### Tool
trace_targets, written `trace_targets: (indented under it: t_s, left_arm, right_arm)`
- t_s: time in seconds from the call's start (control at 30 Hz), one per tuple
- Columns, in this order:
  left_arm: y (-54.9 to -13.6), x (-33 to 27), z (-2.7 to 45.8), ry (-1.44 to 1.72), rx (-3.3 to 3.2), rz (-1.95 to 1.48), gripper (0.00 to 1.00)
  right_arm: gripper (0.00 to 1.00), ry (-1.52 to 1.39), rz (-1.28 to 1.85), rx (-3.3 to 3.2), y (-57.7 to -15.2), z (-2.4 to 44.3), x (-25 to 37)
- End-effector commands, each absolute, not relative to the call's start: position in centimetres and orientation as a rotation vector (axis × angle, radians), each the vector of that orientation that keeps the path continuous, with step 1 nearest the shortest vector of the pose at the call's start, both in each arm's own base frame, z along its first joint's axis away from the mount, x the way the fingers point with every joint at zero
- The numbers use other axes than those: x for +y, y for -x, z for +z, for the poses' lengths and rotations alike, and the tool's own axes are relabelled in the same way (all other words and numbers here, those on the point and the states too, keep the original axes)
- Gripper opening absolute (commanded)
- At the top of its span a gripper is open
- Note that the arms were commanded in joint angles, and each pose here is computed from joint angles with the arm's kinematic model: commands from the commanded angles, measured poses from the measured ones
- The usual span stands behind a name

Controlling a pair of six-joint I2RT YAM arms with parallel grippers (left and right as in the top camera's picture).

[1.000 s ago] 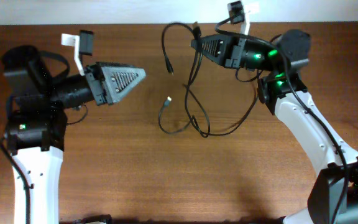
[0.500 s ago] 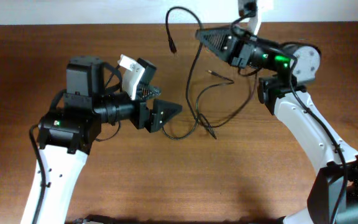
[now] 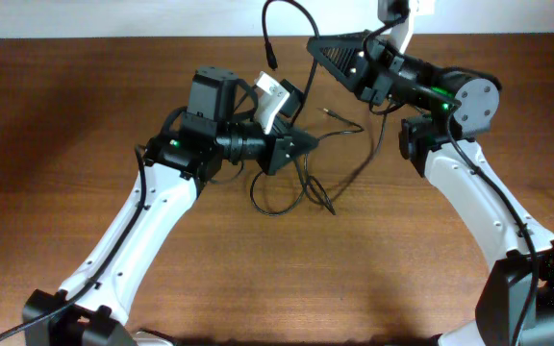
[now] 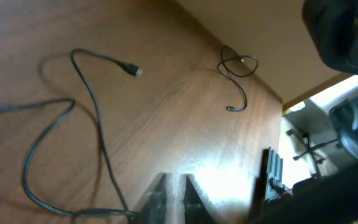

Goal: Untangle cables

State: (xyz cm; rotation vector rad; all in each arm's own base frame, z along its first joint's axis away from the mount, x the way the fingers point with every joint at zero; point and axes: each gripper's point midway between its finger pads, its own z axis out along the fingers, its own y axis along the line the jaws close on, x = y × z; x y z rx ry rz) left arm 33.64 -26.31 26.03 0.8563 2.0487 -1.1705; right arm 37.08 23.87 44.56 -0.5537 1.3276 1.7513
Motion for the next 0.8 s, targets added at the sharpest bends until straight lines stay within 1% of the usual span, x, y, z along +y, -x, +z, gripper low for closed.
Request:
trace_targets:
  t_s: [0.0, 0.1, 0.17, 0.3, 0.33, 0.37, 0.4, 0.43, 0.47, 0.5, 0.53, 0.57, 0.63, 0.67, 0.7, 0.73, 0.77]
  left_arm:
    - [-33.7, -26.4, 25.4, -0.846, 2.083, -1.171, 0.31]
    - [-33.7, -26.4, 25.3, -0.846, 2.086, -1.172, 0.29]
    - [-33.7, -26.4, 25.3, -0.846, 2.086, -1.172, 0.26]
    - [-33.8, -26.4, 25.3, -0.844, 2.087, -1.165, 0.24]
    - [-34.2, -26.2, 24.7, -0.83, 2.106, -1.138, 0.43]
    - [-34.5, -26.2, 24.3, -0.825, 2.119, -1.133, 0.43]
    - [-34.8, -26.4, 23.5, -0.821, 2.136, -1.138, 0.45]
    - [-35.0, -26.5, 22.8, -0.818, 2.15, -1.142, 0.44]
    - [-35.2, -26.5, 22.1, -0.814, 2.167, -1.146, 0.39]
    - [-35.4, -26.6, 21.2, -0.809, 2.19, -1.152, 0.25]
    - [-35.6, -26.7, 20.5, -0.804, 2.209, -1.157, 0.02]
    - [-35.6, -26.7, 20.2, -0.778, 2.231, -1.17, 0.0]
    - [-35.7, -26.6, 20.2, -0.774, 2.232, -1.171, 0.0]
    - [-35.6, -26.7, 20.2, -0.751, 2.247, -1.186, 0.0]
    - [-35.7, -26.5, 20.2, -0.708, 2.27, -1.202, 0.0]
    - [-35.8, -26.2, 20.5, -0.648, 2.292, -1.246, 0.0]
    - [-35.7, -25.9, 21.6, -0.633, 2.264, -1.332, 0.0]
  right_arm:
    - [0.04, 0.632, 1.613, 1.255, -37.4, 47.2, 22.5]
    - [0.04, 0.632, 1.538, 1.208, -37.9, 50.1, 20.2]
    - [0.04, 0.605, 1.541, 1.234, -38.5, 50.2, 19.8]
    - [0.04, 0.563, 1.538, 1.214, -38.9, 50.8, 19.6]
    - [0.04, 0.545, 1.534, 1.197, -39.0, 51.4, 19.4]
    - [0.04, 0.534, 1.529, 1.181, -39.1, 51.9, 19.2]
    - [0.04, 0.535, 1.535, 1.169, -38.8, 52.5, 19.3]
    - [0.04, 0.54, 1.542, 1.147, -38.4, 53.2, 19.8]
    - [0.04, 0.531, 1.548, 1.133, -38.3, 53.6, 20.1]
    - [0.04, 0.508, 1.555, 1.107, -38.3, 54.2, 20.3]
    - [0.04, 0.509, 1.559, 1.104, -38.2, 54.3, 20.5]
    - [0.04, 0.522, 1.562, 1.116, -38.1, 54.1, 20.7]
    - [0.05, 0.571, 1.545, 1.227, -38.8, 51.8, 21.2]
    - [0.13, 0.589, 1.523, 1.319, -39.7, 49.8, 21.2]
    - [0.18, 0.542, 1.497, 1.457, -41.6, 46.9, 20.3]
    - [0.42, 0.456, 1.448, 1.605, -43.7, 43.3, 18.6]
    - [0.58, 0.385, 1.383, 1.719, -45.0, 40.2, 16.1]
